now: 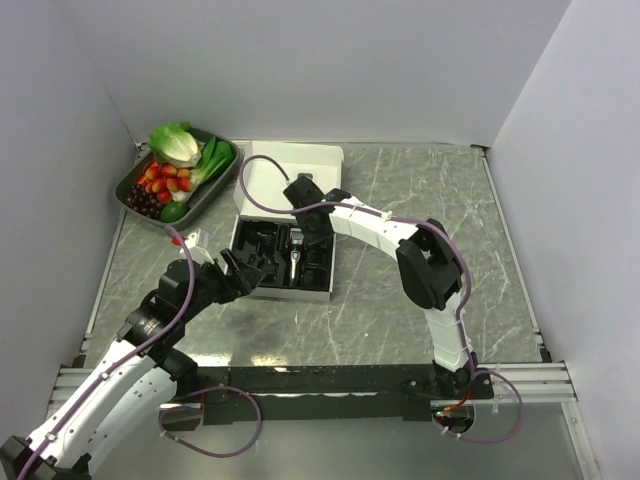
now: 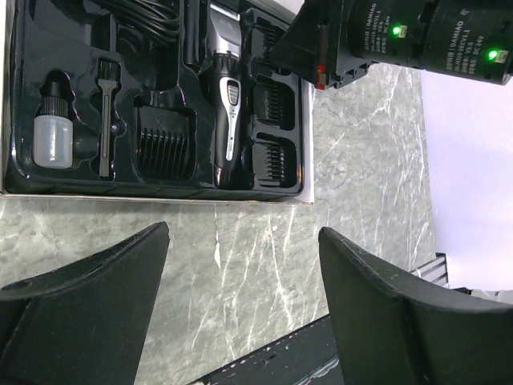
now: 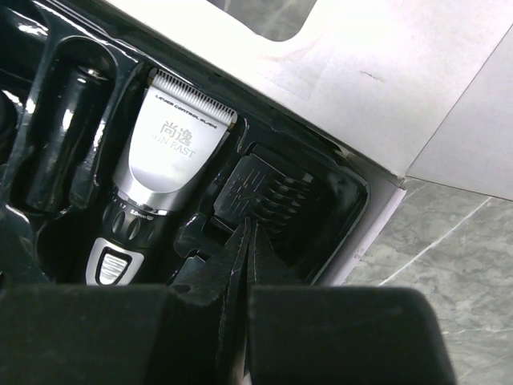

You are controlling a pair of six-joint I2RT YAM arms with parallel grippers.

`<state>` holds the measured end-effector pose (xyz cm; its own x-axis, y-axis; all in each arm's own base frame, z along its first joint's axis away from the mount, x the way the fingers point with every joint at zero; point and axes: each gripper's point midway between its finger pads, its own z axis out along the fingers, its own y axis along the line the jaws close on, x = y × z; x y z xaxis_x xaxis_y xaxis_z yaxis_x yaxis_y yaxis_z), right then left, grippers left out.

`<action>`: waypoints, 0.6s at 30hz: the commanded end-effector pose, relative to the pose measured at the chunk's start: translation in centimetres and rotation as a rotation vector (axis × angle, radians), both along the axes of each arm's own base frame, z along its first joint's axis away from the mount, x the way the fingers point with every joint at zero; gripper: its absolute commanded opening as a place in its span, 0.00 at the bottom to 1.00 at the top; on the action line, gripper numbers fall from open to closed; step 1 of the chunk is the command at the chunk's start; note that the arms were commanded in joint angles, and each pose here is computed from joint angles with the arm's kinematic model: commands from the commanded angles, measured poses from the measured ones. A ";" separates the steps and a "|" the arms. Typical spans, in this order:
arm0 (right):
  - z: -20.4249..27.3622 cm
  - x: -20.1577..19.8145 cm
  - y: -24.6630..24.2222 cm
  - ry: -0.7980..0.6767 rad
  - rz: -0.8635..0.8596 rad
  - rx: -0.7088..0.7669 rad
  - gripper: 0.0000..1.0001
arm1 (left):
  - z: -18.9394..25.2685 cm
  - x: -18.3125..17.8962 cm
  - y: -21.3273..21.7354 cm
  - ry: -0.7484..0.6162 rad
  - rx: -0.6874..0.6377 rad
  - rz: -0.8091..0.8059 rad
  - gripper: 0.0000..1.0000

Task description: Sort the hair-cutting tools

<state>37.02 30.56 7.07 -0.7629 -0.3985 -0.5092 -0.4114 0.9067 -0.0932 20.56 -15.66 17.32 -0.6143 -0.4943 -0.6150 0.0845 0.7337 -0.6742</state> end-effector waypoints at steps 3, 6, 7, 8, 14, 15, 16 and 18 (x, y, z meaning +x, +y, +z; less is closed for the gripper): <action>-1.1 0.8 -0.3 -0.009 -0.061 0.009 0.00 | 1.5 0.2 -0.1 -0.042 -0.004 -0.004 0.81; 0.1 1.1 -0.2 -0.036 -0.057 0.027 0.00 | 1.6 0.3 -0.1 -0.043 -0.005 -0.004 0.81; 1.0 1.2 0.0 -0.049 -0.058 0.040 0.00 | 1.6 0.3 -0.1 -0.043 -0.005 -0.004 0.81; 1.4 1.1 0.1 -0.051 -0.052 0.044 0.00 | 1.7 0.3 -0.1 -0.044 -0.005 -0.004 0.81; 4.8 1.5 0.0 -0.116 -0.057 0.078 0.00 | 2.0 0.9 0.4 -0.050 0.018 0.026 0.82; 5.3 1.6 -0.1 -0.129 -0.060 0.081 0.00 | 2.1 0.9 0.4 -0.050 0.021 0.030 0.82; 6.1 1.5 -0.2 -0.144 -0.060 0.089 0.00 | 2.3 1.0 0.5 -0.051 0.023 0.034 0.82; 6.9 1.6 -0.4 -0.164 -0.063 0.094 0.00 | 2.4 1.2 0.7 -0.056 0.031 0.048 0.82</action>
<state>37.33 30.35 8.42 -0.7574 -0.3698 -0.5382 -0.3841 0.9188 -0.0909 21.02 -15.37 17.44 -0.6051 -0.4963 -0.6225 0.0657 0.7481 -0.6603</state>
